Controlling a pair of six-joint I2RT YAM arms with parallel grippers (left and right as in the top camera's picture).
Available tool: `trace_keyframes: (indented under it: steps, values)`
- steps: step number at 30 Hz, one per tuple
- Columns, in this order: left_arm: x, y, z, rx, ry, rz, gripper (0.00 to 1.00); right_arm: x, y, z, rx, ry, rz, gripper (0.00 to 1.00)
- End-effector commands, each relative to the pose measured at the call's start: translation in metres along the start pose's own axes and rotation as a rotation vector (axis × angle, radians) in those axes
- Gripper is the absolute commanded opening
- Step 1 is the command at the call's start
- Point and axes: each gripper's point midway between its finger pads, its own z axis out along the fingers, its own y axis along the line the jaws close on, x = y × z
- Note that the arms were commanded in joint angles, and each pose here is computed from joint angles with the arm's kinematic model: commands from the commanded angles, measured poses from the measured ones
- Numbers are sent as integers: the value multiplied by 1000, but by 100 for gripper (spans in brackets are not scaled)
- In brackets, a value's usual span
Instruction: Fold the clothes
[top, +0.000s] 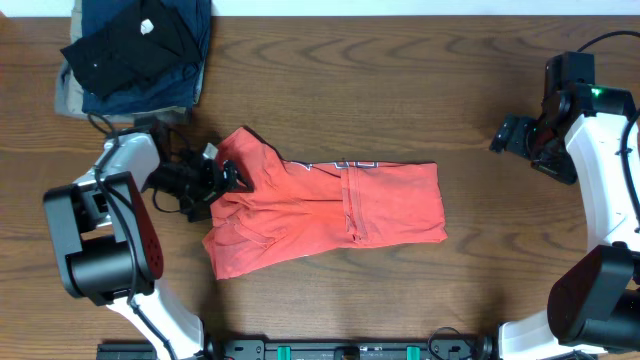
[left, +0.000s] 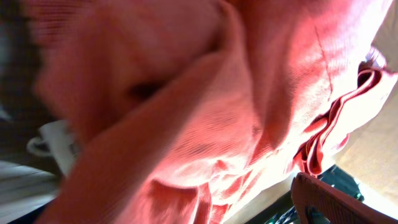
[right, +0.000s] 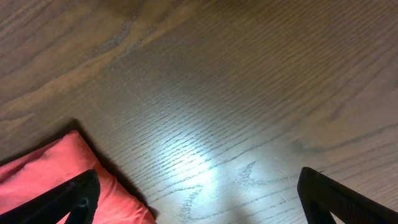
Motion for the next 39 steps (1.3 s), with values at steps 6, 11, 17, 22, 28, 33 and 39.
trace_keyframes:
  steps: [6,11,17,22,28,33,39]
  values:
    - [16,11,35,-87,100,59,51,-3,1,-5,-9,-16,-9,99]
    - [17,9,37,-91,106,67,6,-3,1,-5,-8,-16,-9,99]
    - [5,45,16,-313,42,-127,6,-3,1,-5,-8,-16,-9,99]
    - [-3,56,-37,-497,-12,-188,6,-3,1,-5,-9,-16,-9,99]
    - [-18,22,-101,-559,-124,-153,6,-3,1,-5,-8,-16,-9,99]
    - [-15,-16,-136,-552,-183,-108,6,-3,1,-5,-8,-16,-9,99]
    - [4,-58,-127,-558,-169,0,6,-3,1,-5,-8,-16,-9,99]
